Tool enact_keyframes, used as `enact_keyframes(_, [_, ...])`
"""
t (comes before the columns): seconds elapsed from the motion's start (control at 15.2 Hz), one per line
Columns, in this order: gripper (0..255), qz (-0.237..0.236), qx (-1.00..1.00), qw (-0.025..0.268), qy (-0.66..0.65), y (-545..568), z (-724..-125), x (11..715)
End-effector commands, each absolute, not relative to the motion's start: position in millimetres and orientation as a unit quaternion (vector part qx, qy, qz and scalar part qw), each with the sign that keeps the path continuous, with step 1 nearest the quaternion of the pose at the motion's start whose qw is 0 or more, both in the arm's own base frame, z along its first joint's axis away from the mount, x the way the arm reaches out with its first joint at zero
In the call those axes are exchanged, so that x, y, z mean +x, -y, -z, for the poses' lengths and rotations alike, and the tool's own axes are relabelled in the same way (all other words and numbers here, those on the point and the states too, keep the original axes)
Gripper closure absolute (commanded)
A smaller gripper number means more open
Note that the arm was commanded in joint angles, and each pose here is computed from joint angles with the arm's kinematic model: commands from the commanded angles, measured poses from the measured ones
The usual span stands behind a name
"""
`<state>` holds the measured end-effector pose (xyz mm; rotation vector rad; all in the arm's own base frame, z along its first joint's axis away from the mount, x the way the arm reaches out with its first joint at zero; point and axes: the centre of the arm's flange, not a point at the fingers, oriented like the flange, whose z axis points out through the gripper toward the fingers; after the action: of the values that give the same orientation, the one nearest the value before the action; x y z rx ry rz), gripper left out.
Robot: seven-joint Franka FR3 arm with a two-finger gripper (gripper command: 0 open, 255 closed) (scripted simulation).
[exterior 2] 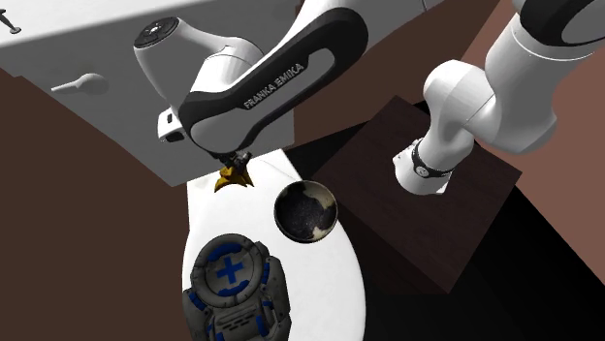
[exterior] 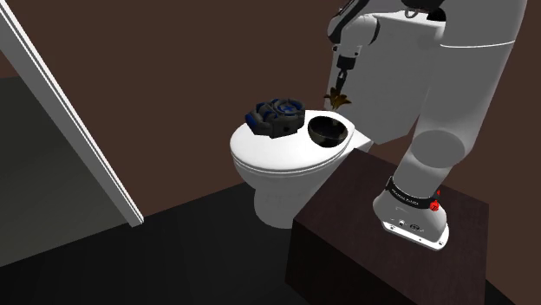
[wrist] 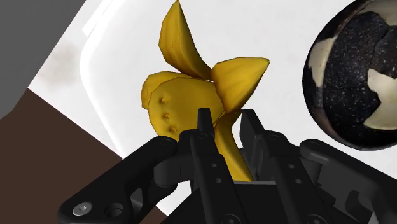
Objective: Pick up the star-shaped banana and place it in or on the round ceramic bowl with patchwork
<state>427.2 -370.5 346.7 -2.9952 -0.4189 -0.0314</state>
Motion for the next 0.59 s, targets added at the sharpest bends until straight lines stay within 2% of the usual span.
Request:
enact_keyframes(0.0, [255, 0.01, -0.989, 0.058, 0.138, 371, -358, 427])
enact_keyframes(0.53, [255, 0.01, -0.989, 0.058, 0.138, 371, -400, 427])
